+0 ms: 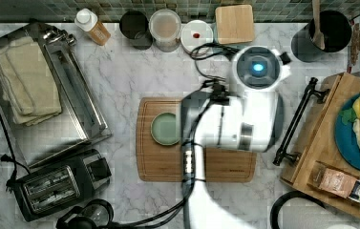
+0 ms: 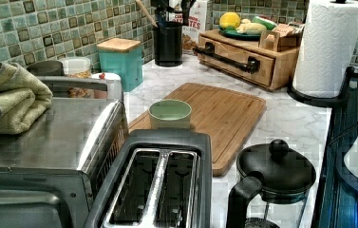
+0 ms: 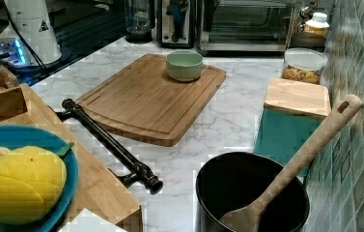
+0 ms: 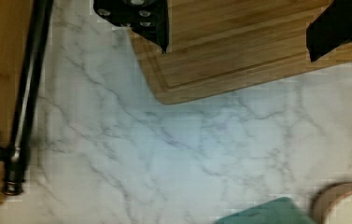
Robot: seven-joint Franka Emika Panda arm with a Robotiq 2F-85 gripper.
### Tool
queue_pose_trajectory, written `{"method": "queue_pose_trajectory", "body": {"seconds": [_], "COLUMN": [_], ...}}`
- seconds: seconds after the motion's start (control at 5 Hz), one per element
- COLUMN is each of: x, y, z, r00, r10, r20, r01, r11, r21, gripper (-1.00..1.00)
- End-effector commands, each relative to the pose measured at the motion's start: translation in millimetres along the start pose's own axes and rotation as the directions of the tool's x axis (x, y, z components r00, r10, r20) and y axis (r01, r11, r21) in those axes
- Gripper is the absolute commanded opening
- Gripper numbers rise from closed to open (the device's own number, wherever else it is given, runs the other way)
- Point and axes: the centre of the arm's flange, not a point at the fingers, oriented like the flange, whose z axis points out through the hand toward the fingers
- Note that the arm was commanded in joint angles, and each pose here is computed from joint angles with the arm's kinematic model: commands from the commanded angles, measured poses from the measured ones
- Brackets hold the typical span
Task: Open the drawer.
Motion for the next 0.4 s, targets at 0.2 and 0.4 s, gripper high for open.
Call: {"method": "queue_pose_trajectory", "body": {"seconds": [0.2,0.4], "x": [14.6,13.2], "y": [111.2,115.3], "z": [19.2,31.5], "r00": [0.993,0.991], "r10": [0.110,0.102], "r20": [-0.050,-0.085], "r01": [-0.111,-0.106], "r11": [0.993,0.994], "r21": [-0.031,-0.035], "gripper": [1.00,1.00]}}
